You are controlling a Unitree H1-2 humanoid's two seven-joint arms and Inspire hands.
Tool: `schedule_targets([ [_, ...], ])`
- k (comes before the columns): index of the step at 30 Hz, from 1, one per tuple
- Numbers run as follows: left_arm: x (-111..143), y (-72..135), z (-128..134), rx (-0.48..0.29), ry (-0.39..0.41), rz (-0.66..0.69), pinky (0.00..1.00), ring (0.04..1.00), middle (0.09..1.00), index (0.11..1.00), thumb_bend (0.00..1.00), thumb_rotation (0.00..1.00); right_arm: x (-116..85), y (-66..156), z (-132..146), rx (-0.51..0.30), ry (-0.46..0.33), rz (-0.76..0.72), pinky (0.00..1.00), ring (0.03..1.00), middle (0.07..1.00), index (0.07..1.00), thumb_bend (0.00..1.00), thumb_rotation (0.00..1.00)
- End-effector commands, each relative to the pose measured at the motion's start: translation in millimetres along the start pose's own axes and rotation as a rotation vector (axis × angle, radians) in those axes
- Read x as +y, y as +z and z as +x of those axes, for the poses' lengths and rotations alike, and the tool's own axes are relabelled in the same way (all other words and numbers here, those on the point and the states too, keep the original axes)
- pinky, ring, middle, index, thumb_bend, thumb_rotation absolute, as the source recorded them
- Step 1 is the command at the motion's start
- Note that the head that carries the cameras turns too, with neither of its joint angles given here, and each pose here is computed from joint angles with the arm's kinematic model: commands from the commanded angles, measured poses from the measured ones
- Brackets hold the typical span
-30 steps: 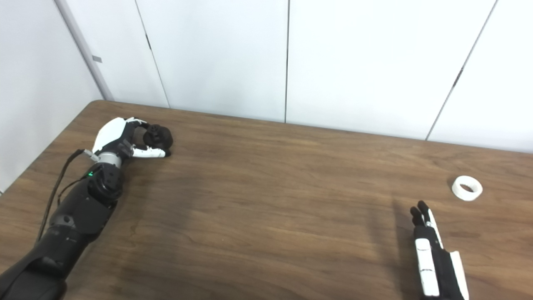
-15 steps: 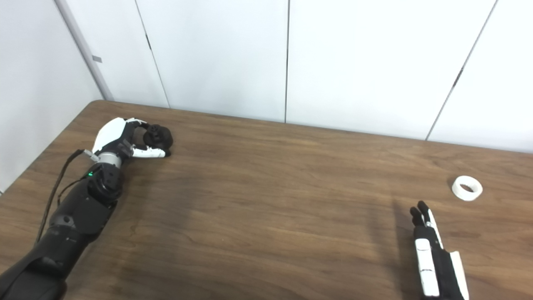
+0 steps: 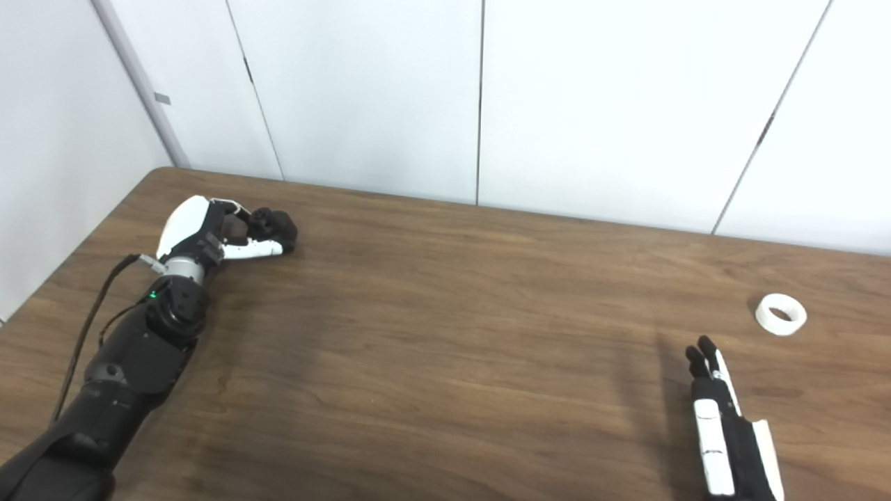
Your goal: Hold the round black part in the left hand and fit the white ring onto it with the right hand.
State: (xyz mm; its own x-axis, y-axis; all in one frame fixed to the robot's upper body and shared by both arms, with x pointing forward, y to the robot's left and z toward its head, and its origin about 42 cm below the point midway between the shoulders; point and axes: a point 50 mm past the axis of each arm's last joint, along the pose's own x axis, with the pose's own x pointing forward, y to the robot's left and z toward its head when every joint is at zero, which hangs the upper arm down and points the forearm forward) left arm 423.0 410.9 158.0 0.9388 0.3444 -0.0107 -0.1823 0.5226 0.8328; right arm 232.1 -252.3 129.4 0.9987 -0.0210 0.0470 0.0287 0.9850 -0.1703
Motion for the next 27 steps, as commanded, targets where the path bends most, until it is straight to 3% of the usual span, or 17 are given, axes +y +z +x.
schedule_targets([
  [1,23.5,11.2,11.3,-0.055,0.076,-0.009,1.00,0.914,0.788,0.486,0.52,0.05,-3.1,1.9,-10.0,-0.027,0.004,-0.007,1.00,0.975,0.948,0.967,0.35,1.00],
  [14,22.7,9.5,7.6,-0.060,0.084,-0.016,1.00,0.927,0.784,0.487,0.52,0.05,-4.5,2.1,-10.1,-0.026,0.005,-0.003,1.00,0.981,0.952,0.965,0.36,1.00],
  [27,16.6,23.3,-16.6,-0.204,0.094,0.042,1.00,0.884,0.766,0.486,0.52,0.05,-1.2,1.6,-7.4,-0.028,0.003,-0.012,1.00,0.970,0.944,0.962,0.36,1.00],
])
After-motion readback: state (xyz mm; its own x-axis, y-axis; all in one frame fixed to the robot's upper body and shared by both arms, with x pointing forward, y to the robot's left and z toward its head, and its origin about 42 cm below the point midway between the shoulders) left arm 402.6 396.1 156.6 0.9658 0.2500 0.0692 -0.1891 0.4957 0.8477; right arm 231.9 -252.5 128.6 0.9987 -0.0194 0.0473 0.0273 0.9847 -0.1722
